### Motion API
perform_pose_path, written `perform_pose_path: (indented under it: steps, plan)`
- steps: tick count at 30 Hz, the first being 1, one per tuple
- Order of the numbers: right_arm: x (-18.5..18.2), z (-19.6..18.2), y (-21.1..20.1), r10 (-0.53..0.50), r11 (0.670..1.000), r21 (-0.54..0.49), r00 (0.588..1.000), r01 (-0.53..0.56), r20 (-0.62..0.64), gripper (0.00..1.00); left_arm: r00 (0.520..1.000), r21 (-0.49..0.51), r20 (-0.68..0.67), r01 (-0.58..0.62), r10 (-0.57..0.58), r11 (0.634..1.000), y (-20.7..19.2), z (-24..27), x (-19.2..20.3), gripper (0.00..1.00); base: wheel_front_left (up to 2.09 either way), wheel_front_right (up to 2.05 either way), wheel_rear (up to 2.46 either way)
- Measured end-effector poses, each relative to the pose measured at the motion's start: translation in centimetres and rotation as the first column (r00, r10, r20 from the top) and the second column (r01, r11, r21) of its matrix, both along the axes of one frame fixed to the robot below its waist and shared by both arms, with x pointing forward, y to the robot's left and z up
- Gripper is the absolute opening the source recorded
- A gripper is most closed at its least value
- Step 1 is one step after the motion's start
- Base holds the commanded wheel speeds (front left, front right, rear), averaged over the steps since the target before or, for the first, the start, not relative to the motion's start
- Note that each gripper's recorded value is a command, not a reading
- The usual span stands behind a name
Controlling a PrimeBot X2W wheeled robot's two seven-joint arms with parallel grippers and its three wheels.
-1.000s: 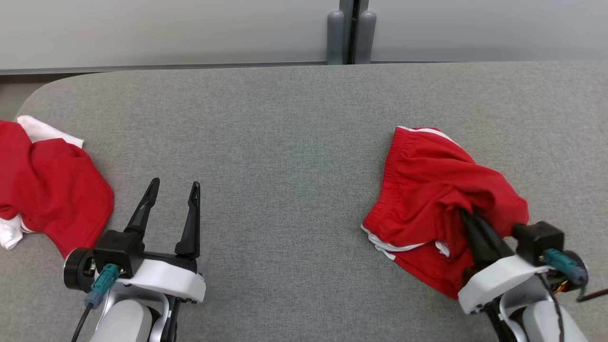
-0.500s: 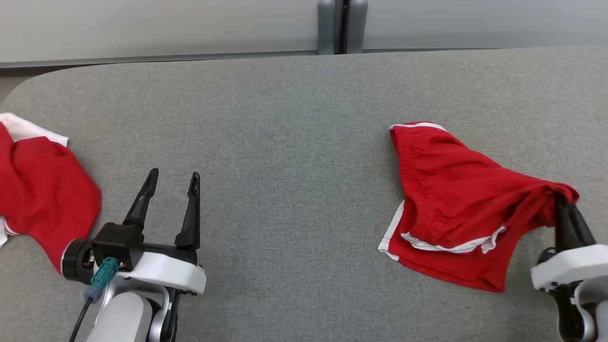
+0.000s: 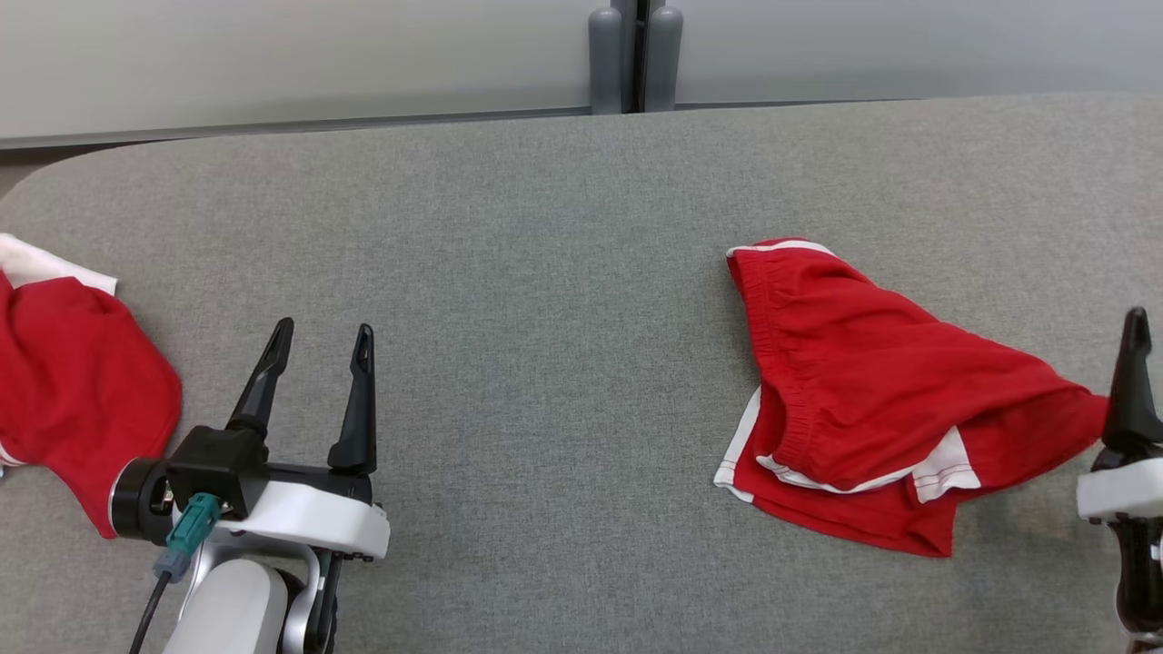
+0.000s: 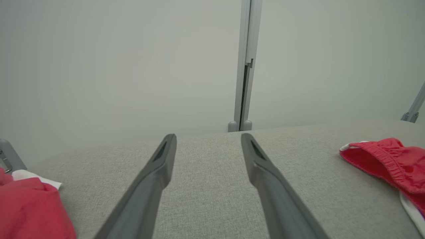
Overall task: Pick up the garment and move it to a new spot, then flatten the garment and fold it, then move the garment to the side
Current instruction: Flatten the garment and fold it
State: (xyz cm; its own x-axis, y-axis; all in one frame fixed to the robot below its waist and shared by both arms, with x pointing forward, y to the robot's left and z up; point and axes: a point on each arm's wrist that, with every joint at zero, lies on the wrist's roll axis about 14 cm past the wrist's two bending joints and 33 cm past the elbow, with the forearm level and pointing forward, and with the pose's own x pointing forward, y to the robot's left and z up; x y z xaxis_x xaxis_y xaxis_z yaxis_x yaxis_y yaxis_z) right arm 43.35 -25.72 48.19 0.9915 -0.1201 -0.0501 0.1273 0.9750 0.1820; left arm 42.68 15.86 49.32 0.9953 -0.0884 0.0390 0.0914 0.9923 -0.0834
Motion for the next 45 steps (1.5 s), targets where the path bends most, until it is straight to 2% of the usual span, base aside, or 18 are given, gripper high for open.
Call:
perform_pose_path:
  steps: [6,10,18,38,41,45]
  plan:
    - [0.2,3.7,3.8,0.128,0.989,-0.078,0.989,-0.121,0.078,1.0,1.0,0.002,0.02,-0.006,0.006,1.0,0.1,0.8,-0.8,1.0,0.0,0.0,0.0]
    - [-1.2,3.7,6.8,0.222,0.971,-0.102,0.974,-0.216,0.051,1.0,1.0,-0.001,0.023,-0.01,0.01,1.0,0.2,1.0,-1.9,1.0,0.0,0.0,0.0]
    - [-3.8,2.9,10.2,0.314,0.946,-0.084,0.949,-0.313,0.003,1.0,1.0,-0.004,0.005,-0.008,0.008,1.0,0.0,0.6,-3.8,1.0,0.0,0.0,0.0]
    - [-4.1,2.2,11.2,0.333,0.94,-0.066,0.942,-0.334,-0.024,1.0,1.0,0.007,-0.025,-0.01,0.01,1.0,0.0,-0.4,-4.3,1.0,0.0,0.0,0.0]
    - [-4.0,2.0,11.2,0.332,0.941,-0.06,0.943,-0.333,-0.029,1.0,0.998,0.005,-0.029,0.054,-0.054,0.999,-1.8,-0.5,-4.0,1.0,0.0,0.0,0.0]
    - [-3.9,1.5,11.0,0.328,0.943,-0.052,0.944,-0.33,-0.041,1.0,0.976,-0.017,-0.036,0.214,-0.214,0.977,-6.8,-0.4,-3.2,1.0,0.0,0.0,0.0]
